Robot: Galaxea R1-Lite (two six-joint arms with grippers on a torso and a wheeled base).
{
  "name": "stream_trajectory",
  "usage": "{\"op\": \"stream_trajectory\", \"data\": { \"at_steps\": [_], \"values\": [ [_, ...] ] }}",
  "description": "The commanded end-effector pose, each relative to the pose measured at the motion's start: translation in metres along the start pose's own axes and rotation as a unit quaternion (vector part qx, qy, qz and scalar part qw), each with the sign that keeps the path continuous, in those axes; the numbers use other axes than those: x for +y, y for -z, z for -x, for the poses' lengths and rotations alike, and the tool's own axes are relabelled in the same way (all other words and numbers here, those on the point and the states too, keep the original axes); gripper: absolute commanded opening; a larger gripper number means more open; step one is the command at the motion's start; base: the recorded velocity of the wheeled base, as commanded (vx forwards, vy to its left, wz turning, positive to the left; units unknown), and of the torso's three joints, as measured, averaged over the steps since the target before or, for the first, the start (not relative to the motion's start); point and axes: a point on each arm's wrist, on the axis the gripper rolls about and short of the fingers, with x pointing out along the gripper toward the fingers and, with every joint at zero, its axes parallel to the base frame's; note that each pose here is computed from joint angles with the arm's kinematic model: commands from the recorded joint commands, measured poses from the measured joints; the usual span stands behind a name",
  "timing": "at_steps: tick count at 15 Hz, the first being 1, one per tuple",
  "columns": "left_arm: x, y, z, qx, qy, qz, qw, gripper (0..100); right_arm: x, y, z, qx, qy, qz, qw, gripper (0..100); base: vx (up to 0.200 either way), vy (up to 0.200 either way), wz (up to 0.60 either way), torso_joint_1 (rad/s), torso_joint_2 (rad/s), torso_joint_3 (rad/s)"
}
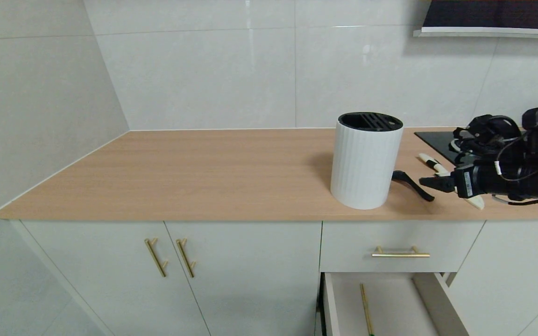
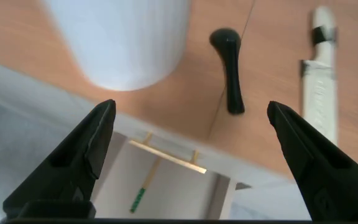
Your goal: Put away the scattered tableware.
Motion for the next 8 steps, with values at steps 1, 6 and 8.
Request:
{"op": "stream_trajectory", "data": {
  "at_steps": [1,6,8],
  "values": [
    [0.0,0.0,0.0,0.0,0.0,0.0,1.0,100,-0.03,0.023,-0.058,0.03,-0.009,-0.012,0.999,100,0.0,0.0,0.0,0.0,0.0,0.0],
    [0.0,0.0,0.0,0.0,0.0,0.0,1.0,100,-0.036,0.04,-0.091,0.021,-0.008,-0.011,1.0,100,0.0,0.0,0.0,0.0,0.0,0.0],
    [0.0,0.0,0.0,0.0,0.0,0.0,1.0,100,-0.038,0.046,-0.101,0.027,-0.014,-0.014,0.999,100,0.0,0.0,0.0,0.0,0.0,0.0]
  ]
}}
